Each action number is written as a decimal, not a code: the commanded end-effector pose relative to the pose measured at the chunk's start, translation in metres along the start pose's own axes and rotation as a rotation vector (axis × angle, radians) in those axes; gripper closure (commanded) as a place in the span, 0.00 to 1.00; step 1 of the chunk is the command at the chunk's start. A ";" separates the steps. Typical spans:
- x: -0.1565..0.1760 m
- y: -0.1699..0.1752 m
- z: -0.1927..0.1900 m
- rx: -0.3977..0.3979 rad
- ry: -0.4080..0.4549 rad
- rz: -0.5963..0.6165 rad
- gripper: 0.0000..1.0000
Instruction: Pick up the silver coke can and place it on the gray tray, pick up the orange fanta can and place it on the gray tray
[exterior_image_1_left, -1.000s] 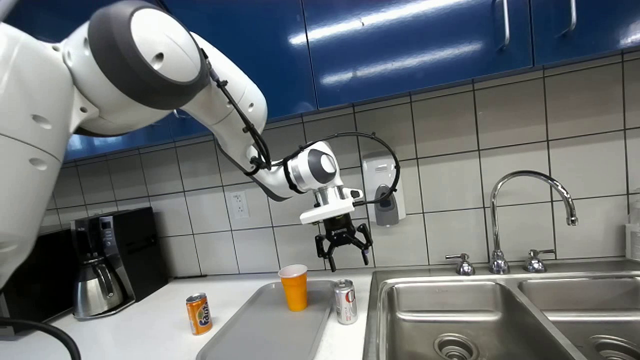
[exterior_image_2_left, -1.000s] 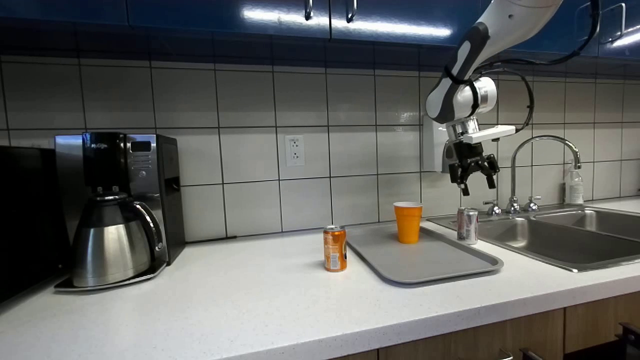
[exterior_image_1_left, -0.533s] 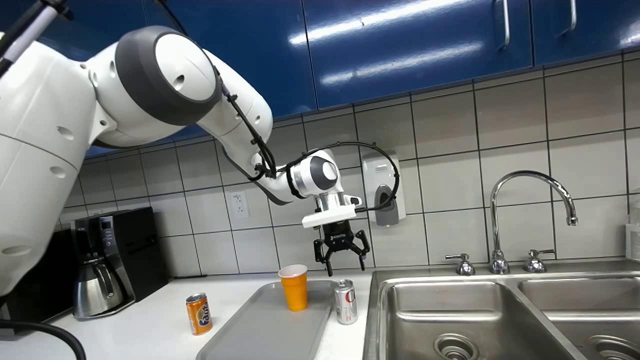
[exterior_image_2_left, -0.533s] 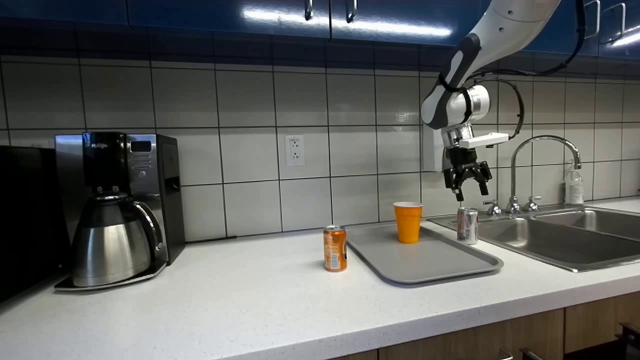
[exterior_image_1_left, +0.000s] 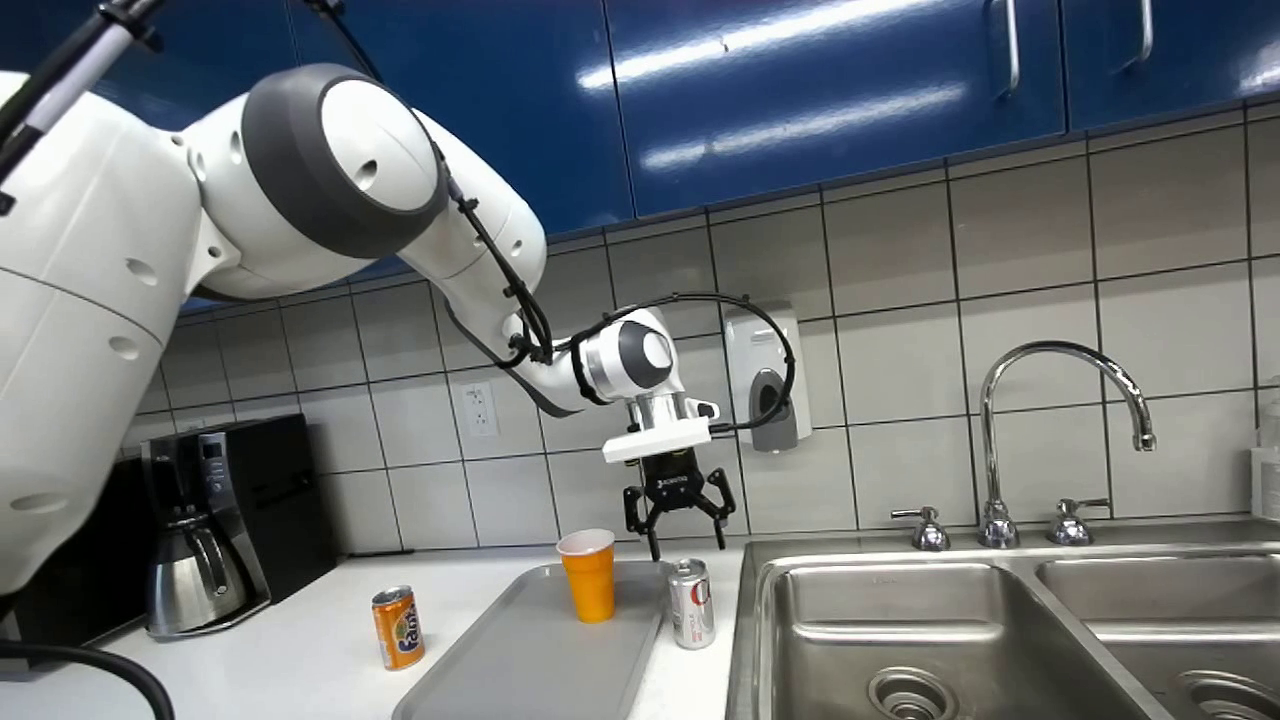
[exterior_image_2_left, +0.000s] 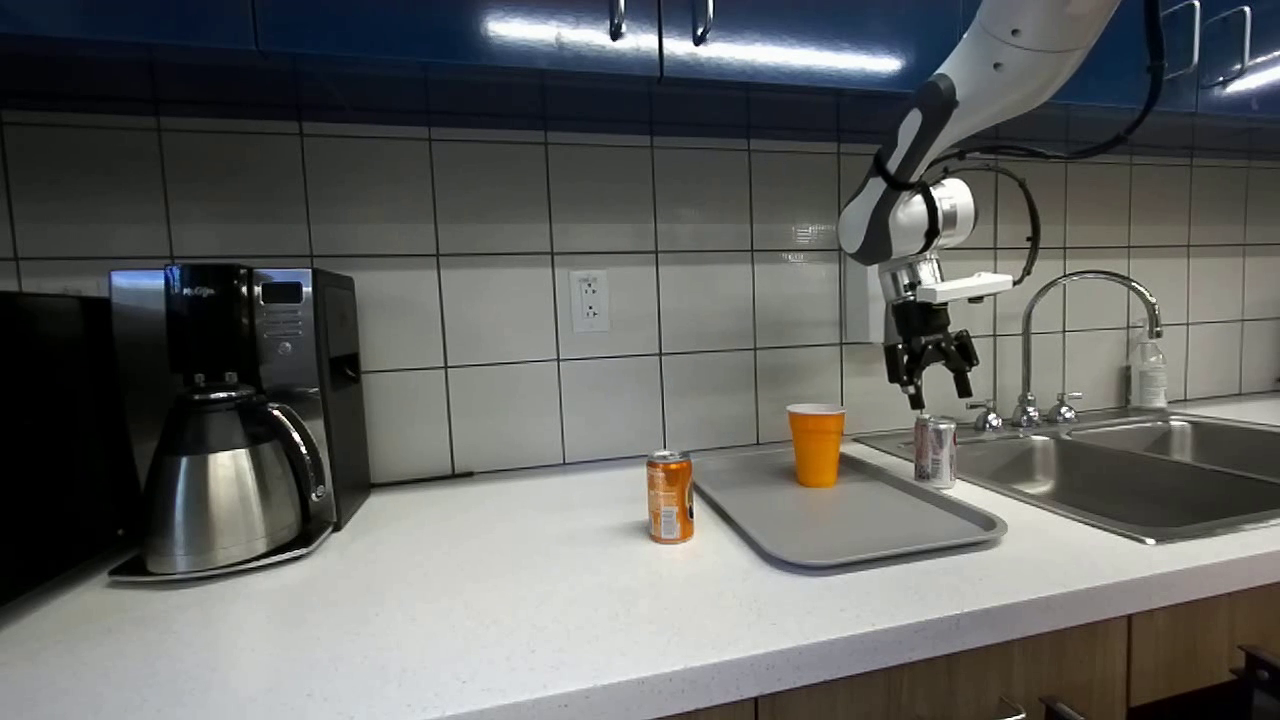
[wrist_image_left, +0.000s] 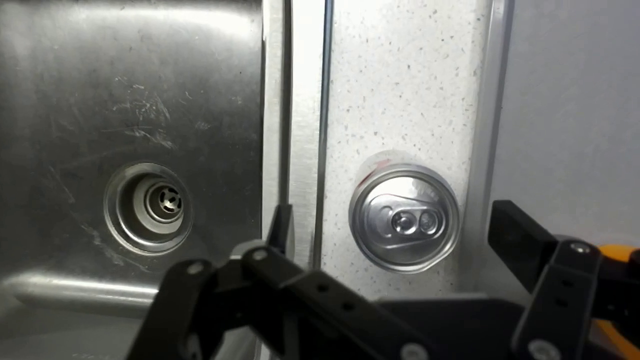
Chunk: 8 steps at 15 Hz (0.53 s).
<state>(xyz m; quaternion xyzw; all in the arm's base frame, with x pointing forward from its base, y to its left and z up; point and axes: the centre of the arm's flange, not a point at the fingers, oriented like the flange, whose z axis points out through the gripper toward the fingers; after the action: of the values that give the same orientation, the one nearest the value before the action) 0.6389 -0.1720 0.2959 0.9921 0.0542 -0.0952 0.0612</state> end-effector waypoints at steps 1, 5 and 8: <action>0.011 0.001 0.004 0.010 -0.003 -0.027 0.00; 0.015 0.004 0.015 0.006 -0.005 -0.034 0.00; 0.017 0.006 0.023 0.001 -0.007 -0.035 0.00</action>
<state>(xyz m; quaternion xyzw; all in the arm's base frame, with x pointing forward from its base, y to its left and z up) 0.6431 -0.1703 0.2740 0.9909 0.0597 -0.1051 0.0586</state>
